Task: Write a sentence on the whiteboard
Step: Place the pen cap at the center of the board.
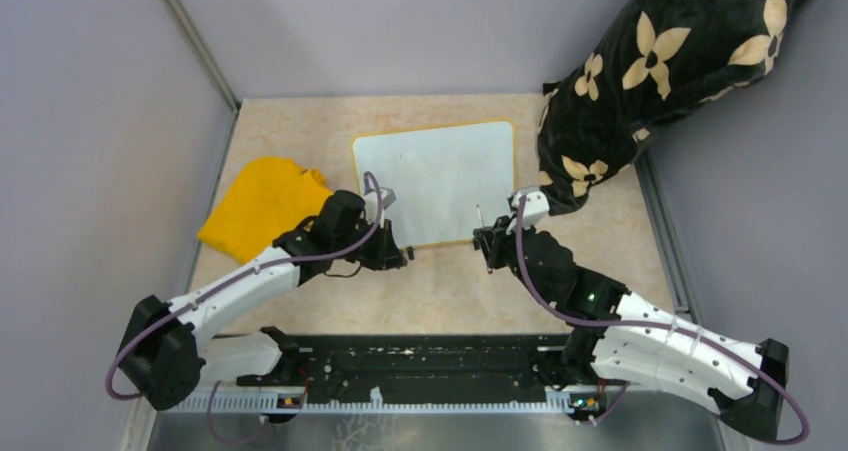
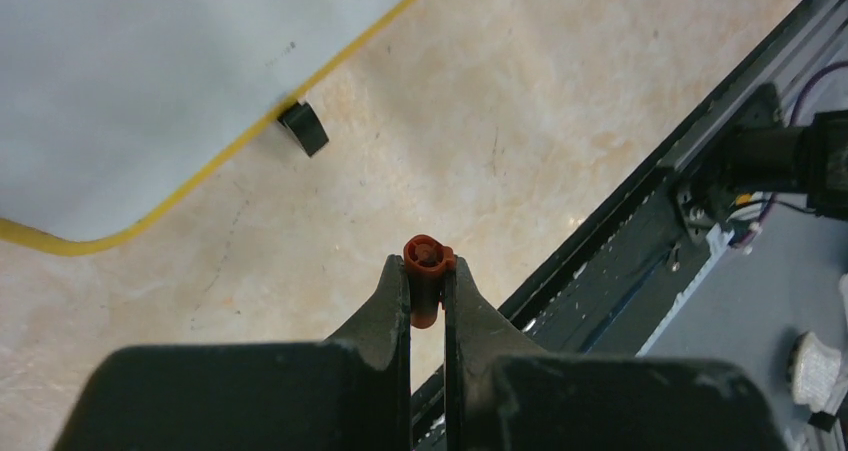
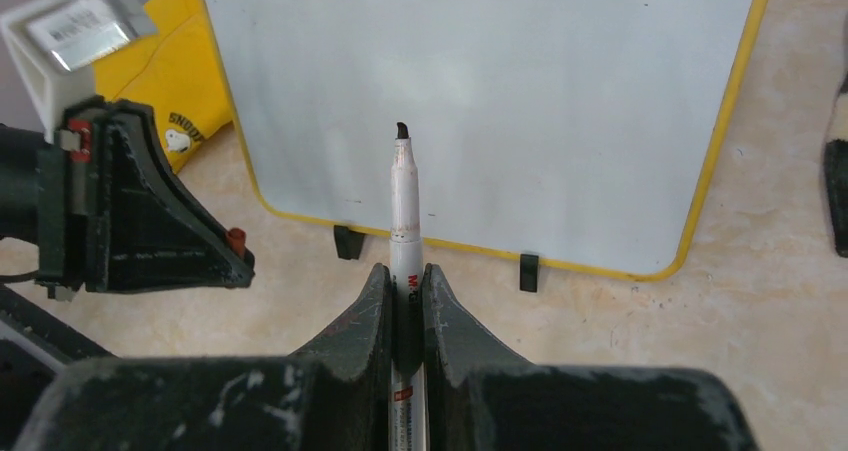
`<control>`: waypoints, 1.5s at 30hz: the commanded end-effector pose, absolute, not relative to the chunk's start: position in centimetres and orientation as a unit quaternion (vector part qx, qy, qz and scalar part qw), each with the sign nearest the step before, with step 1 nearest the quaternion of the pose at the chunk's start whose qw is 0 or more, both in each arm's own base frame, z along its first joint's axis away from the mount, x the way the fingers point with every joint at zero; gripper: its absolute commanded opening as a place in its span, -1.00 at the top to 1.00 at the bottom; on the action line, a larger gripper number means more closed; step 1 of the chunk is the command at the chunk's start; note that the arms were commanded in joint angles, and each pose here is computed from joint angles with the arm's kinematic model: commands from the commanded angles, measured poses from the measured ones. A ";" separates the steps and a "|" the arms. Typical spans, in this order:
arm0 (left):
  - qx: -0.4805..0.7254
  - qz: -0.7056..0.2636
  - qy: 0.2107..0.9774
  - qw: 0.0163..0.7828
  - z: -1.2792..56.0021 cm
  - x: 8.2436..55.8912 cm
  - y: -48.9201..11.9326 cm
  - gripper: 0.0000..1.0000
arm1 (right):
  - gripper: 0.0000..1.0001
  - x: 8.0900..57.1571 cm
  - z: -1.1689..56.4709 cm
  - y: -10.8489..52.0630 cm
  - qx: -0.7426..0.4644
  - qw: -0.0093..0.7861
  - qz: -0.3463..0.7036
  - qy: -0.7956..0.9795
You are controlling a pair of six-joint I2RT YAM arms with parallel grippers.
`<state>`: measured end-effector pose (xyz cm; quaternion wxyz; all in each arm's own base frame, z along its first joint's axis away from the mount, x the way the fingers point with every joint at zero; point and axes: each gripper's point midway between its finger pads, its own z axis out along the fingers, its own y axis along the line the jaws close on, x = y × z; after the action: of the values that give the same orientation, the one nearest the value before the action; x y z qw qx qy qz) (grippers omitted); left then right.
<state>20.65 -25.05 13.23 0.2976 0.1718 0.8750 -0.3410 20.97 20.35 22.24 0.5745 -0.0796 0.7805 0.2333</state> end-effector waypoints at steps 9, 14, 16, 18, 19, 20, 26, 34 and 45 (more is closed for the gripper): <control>0.263 -0.236 0.916 0.191 5.2 16.3 -27.3 1.00 | 1.00 21.5 24.2 19.5 -0.072 0.600 0.219 0.766; 0.293 -0.208 0.919 0.163 3.5 15.0 -28.3 1.00 | 1.00 21.6 25.1 18.4 -0.064 0.618 0.210 0.755; 0.297 -0.199 0.920 0.159 3.0 15.0 -28.5 0.99 | 1.00 21.6 25.7 18.0 -0.061 0.626 0.209 0.749; 0.300 -0.193 0.921 0.154 2.6 14.8 -28.6 0.92 | 1.00 21.5 25.9 17.6 -0.057 0.631 0.207 0.745; 0.302 -0.191 0.921 0.153 2.4 14.8 -28.6 0.91 | 1.00 21.5 26.0 17.5 -0.056 0.632 0.207 0.745; 0.303 -0.186 0.922 0.152 2.2 14.8 -28.6 0.89 | 1.00 21.5 26.0 17.4 -0.056 0.632 0.207 0.744; 0.305 -0.165 0.927 0.145 1.2 14.9 -28.3 0.82 | 1.00 21.3 25.7 17.1 -0.051 0.631 0.206 0.746; 0.305 -0.154 0.929 0.143 0.9 14.9 -28.1 0.49 | 1.00 21.3 25.7 17.1 -0.051 0.631 0.206 0.746; 0.306 -0.146 0.930 0.145 0.8 15.0 -28.0 0.35 | 1.00 21.4 25.4 17.3 -0.052 0.627 0.207 0.749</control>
<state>15.02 -28.89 1.80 0.1525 0.3001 0.9250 -0.1760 21.18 17.40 24.28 0.6167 -0.0651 0.7585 0.2004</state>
